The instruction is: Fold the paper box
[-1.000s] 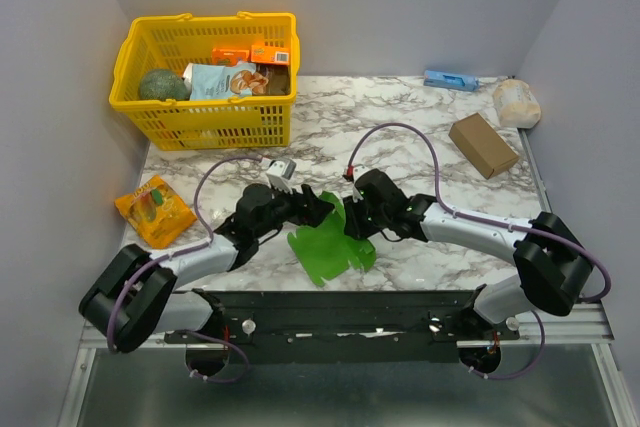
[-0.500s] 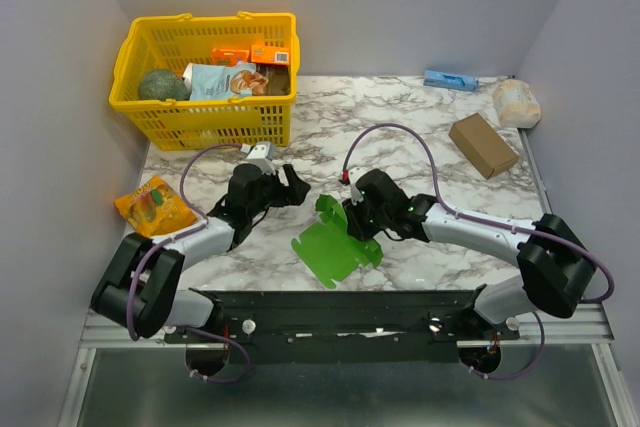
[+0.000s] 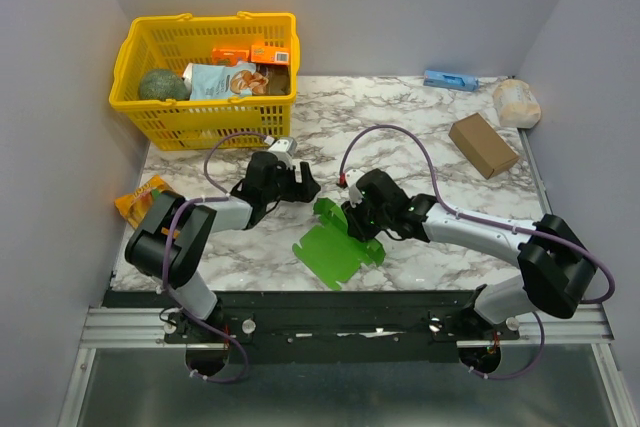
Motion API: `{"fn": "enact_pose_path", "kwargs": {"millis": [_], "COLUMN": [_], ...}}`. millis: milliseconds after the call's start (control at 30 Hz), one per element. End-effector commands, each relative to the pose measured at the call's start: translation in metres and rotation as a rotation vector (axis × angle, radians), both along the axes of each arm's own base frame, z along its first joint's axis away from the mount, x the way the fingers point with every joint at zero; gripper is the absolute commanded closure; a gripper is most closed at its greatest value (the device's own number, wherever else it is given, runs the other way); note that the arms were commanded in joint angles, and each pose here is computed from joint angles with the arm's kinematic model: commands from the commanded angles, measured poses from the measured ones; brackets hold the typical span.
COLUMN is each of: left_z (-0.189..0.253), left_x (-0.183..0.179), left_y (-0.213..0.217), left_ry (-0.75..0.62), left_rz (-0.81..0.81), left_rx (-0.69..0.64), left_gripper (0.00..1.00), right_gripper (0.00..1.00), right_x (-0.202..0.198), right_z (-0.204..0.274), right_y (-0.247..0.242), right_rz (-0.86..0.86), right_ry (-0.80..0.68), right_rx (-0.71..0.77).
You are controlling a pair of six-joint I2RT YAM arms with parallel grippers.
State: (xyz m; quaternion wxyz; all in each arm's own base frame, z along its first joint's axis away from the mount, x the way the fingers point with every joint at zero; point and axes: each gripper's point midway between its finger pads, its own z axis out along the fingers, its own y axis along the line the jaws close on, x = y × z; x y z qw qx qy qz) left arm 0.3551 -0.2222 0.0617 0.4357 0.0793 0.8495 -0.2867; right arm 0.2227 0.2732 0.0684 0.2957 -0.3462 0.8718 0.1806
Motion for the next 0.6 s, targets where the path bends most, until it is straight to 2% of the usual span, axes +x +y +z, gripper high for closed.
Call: {"fn": "enact_pose_path", "kwargs": {"millis": [0,333,567], "left_z": [0.002,0.004,-0.004], "left_x": [-0.002,-0.034,-0.062], "left_y": [-0.02,-0.034,-0.044], "left_ry": [-0.04,-0.015,0.017], "left_rz": [-0.14,-0.24,-0.294], "left_rx": [-0.037,-0.152,-0.159], "left_gripper": [0.14,0.26,0.32], "right_gripper": [0.66,0.66,0.66], "right_x": [-0.004,0.008,0.011], "right_z": [0.001,0.0,-0.002], "right_y": [-0.004,-0.01,-0.01], "right_rz": [0.019,-0.068,-0.097], "right_ry": [0.004,-0.017,-0.019], "right_rx": [-0.012,-0.041,-0.046]}}
